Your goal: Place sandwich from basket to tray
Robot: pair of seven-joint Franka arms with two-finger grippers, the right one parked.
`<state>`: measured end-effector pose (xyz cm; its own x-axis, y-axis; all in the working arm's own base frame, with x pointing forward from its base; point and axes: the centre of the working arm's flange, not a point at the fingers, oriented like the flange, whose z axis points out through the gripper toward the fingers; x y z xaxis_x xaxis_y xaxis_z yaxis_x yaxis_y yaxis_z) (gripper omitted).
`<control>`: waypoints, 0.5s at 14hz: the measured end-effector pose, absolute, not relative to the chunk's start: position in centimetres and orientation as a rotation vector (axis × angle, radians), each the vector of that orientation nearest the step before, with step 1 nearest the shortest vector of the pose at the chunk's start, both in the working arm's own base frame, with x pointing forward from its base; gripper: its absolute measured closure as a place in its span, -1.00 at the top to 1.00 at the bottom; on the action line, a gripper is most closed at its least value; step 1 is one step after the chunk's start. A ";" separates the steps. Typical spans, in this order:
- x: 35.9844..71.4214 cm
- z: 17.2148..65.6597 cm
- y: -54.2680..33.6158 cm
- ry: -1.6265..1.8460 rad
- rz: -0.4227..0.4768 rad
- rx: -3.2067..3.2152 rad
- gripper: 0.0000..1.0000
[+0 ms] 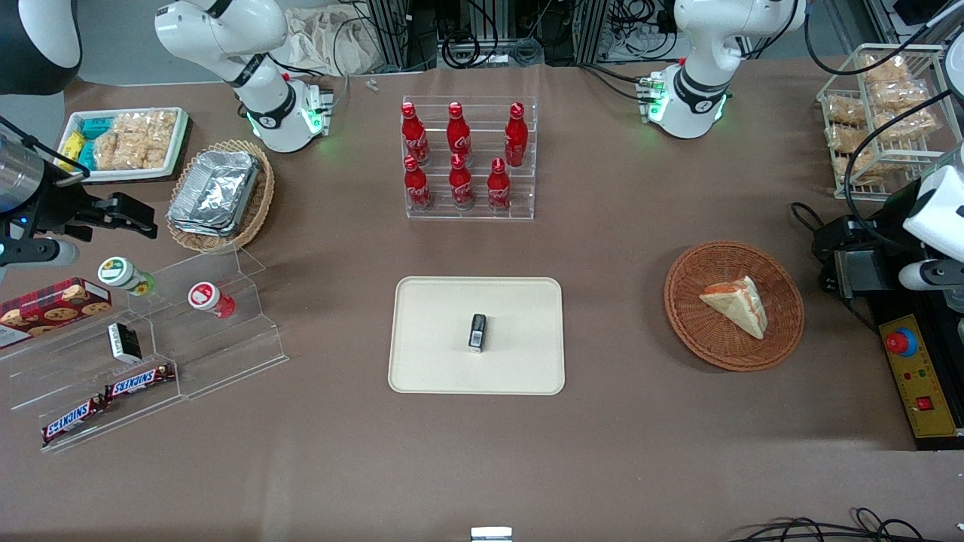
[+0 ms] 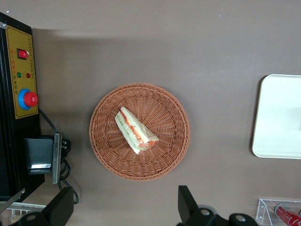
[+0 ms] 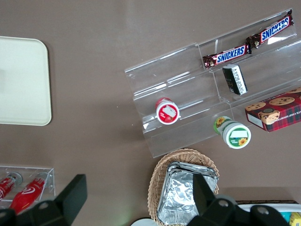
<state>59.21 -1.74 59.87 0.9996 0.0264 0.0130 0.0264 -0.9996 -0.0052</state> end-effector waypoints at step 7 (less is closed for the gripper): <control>57.8 60.6 -1.3 -0.386 0.073 -3.108 1.00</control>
<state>57.83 -1.27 60.57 0.9686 0.2446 -0.0450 0.2442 -0.9696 -0.0145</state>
